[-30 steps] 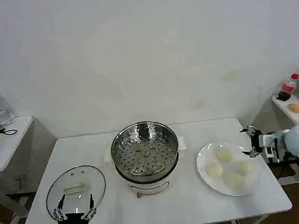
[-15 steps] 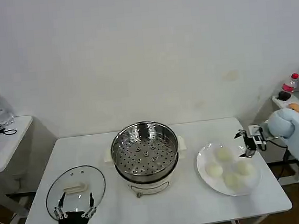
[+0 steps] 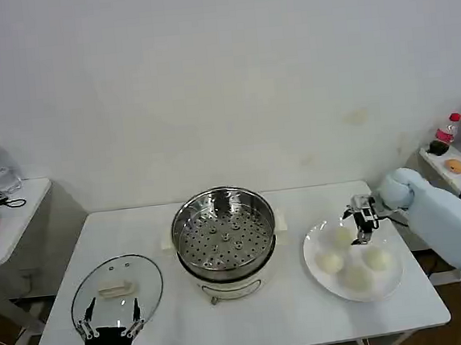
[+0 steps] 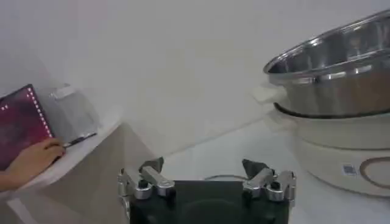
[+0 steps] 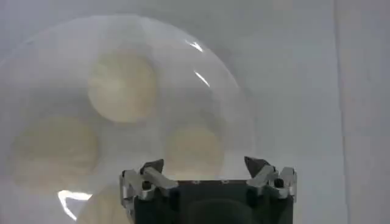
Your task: Take steamed baozi put them in steamer then cover it.
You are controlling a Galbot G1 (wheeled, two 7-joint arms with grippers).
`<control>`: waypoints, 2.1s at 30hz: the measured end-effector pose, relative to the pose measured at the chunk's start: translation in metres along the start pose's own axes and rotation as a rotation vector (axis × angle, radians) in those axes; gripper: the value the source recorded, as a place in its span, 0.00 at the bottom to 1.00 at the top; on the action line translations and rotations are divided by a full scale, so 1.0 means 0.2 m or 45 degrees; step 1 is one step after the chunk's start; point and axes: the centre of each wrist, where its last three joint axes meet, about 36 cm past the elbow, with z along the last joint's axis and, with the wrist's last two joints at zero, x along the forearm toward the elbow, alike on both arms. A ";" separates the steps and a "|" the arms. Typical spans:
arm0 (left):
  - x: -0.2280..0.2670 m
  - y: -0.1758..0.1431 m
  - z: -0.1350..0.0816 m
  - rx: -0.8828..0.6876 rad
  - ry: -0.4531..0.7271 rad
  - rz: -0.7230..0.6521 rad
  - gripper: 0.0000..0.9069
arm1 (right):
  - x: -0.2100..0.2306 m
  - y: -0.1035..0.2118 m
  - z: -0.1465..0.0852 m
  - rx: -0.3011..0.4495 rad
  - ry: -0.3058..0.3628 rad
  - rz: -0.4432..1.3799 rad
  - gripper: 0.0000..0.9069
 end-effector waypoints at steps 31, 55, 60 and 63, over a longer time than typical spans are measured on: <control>0.01 0.01 -0.03 0.005 -0.014 -0.008 1.00 | -0.09 -0.02 -0.05 0.015 0.025 -0.031 0.69; 0.00 0.05 -0.05 0.007 -0.028 -0.017 1.00 | 0.79 -0.53 -0.68 0.345 -0.172 0.252 0.69; 0.00 0.07 -0.05 0.005 -0.024 -0.023 1.00 | 0.83 -0.58 -0.98 0.483 -0.255 0.253 0.69; 0.01 0.08 -0.06 0.006 -0.024 -0.029 1.00 | 0.82 -0.58 -1.17 0.579 -0.300 0.246 0.69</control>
